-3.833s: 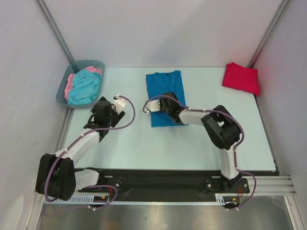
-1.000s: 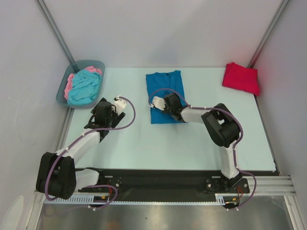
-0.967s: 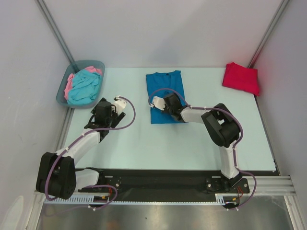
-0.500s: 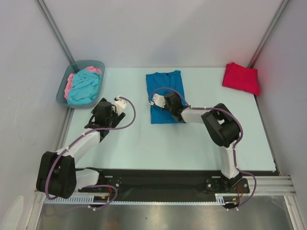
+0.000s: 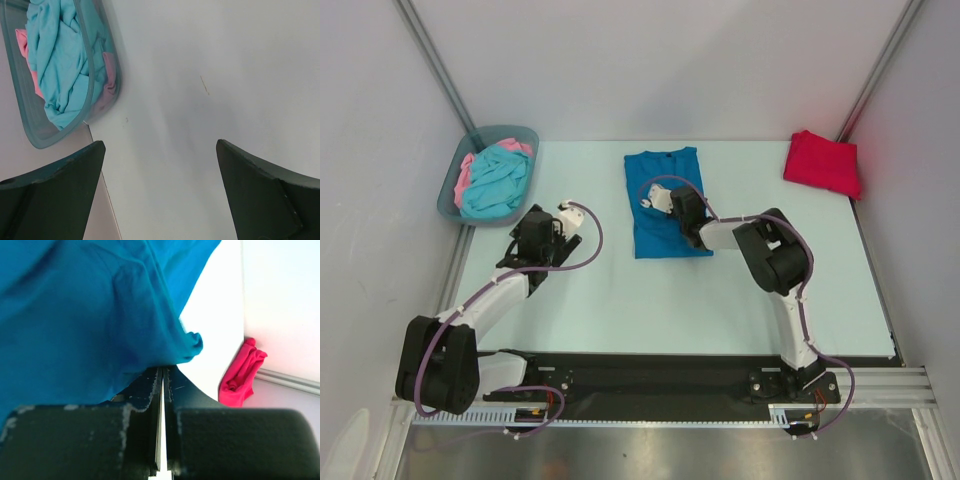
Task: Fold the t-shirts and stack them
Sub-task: Fold the tshirt
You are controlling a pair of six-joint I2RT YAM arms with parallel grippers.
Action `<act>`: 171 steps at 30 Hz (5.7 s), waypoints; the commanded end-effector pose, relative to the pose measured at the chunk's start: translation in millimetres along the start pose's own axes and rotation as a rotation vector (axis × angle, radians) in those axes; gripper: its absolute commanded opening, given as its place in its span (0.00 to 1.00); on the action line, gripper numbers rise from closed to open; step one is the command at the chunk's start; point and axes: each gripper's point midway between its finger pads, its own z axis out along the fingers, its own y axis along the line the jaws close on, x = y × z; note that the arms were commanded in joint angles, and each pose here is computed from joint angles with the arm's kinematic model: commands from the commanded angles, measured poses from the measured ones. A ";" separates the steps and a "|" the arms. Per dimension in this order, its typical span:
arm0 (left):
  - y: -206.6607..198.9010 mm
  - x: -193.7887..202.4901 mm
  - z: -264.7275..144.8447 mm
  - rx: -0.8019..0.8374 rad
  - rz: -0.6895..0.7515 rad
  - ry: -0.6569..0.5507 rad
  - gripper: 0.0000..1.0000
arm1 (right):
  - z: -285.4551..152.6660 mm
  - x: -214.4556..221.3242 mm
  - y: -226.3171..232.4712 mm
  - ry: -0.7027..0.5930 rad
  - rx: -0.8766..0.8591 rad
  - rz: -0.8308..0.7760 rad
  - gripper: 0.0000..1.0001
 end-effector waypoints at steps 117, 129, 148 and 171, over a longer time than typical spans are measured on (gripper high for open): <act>-1.6 -0.1 2.9 0.009 0.003 -0.009 1.00 | -25.6 -162.8 3.1 -0.336 0.234 -0.098 0.00; -0.3 -2.2 1.4 0.006 -0.001 -0.018 1.00 | -16.8 -137.4 20.1 -0.217 -0.140 0.080 0.61; -1.2 -1.2 2.5 0.009 -0.001 -0.011 1.00 | -53.4 -133.4 -17.6 -0.209 -0.232 0.137 0.64; 4.0 -7.2 -2.5 -0.003 -0.014 -0.035 1.00 | -45.0 -97.1 36.9 -0.142 -0.326 0.029 0.56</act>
